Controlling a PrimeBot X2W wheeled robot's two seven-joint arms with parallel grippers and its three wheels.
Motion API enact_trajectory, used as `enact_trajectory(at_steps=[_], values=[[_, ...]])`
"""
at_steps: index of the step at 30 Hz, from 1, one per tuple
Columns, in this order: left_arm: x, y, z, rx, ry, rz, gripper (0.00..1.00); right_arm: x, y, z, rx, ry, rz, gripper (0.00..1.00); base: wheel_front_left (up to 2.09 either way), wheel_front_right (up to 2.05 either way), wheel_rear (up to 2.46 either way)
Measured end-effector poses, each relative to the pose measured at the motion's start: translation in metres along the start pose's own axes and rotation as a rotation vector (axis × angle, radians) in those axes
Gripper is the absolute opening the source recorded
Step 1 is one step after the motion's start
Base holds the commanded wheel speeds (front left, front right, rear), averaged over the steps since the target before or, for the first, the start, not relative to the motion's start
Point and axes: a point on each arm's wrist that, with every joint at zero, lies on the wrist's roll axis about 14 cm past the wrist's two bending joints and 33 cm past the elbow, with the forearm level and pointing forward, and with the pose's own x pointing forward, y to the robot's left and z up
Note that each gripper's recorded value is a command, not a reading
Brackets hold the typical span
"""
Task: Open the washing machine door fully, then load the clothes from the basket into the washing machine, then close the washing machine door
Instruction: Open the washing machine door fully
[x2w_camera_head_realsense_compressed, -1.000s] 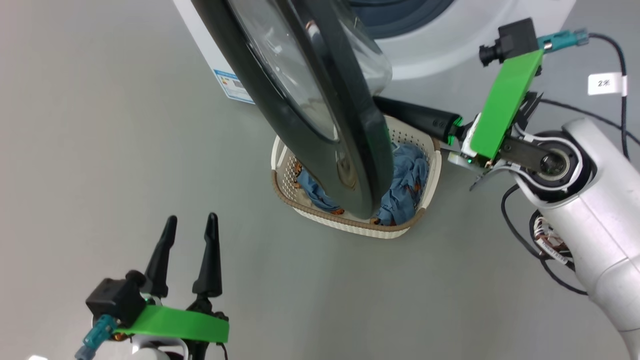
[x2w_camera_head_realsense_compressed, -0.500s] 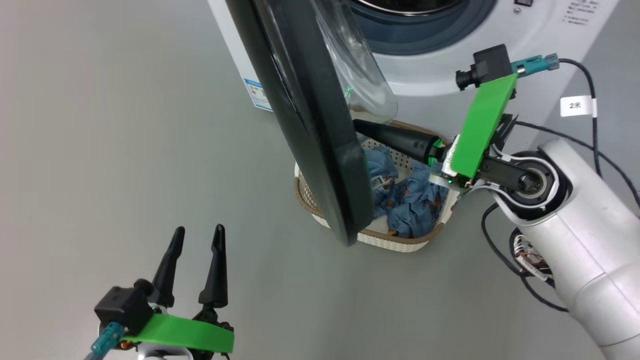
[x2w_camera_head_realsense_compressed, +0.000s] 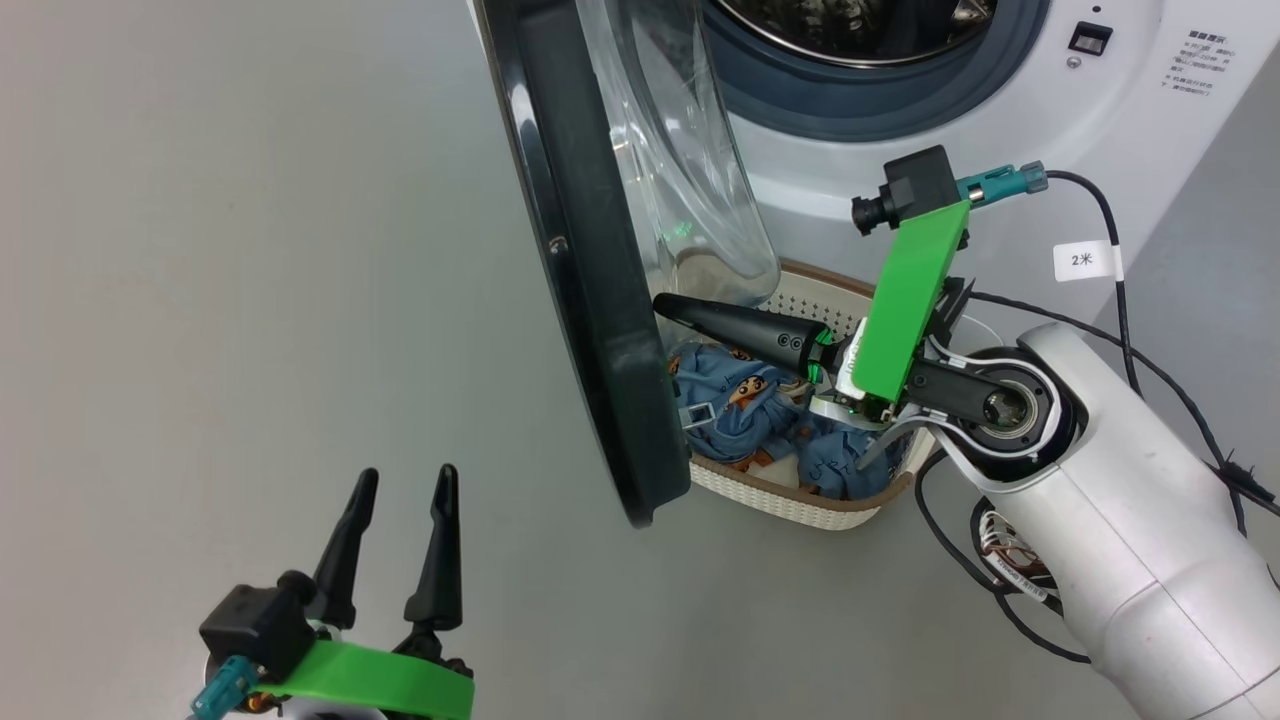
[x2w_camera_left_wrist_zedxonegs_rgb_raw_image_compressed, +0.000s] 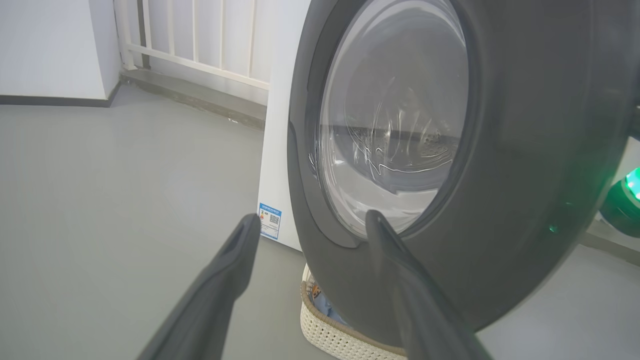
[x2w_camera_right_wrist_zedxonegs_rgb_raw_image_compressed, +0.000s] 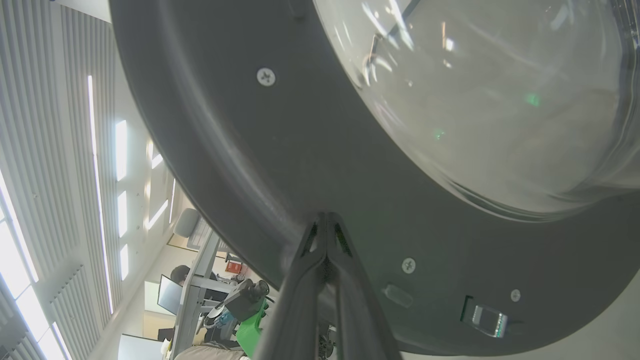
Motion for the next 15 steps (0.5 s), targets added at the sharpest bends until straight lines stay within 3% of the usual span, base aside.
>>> enact_trajectory(at_steps=[9, 14, 15], values=[[0.002, -0.006, 0.001, -0.001, -0.004, -0.021, 1.0, -0.006, 0.003, 0.002, -0.011, -0.025, -0.011, 0.0, 0.0, 0.0, 0.0], [0.006, -0.015, -0.001, 0.011, -0.002, -0.055, 1.0, -0.025, -0.005, 0.011, -0.015, -0.117, -0.057, 0.0, 0.0, 0.0, 0.0], [0.007, -0.017, -0.001, 0.01, -0.003, -0.059, 1.0, -0.029, -0.006, 0.013, -0.028, -0.132, -0.07, 0.11, 0.0, 0.0, 0.0]])
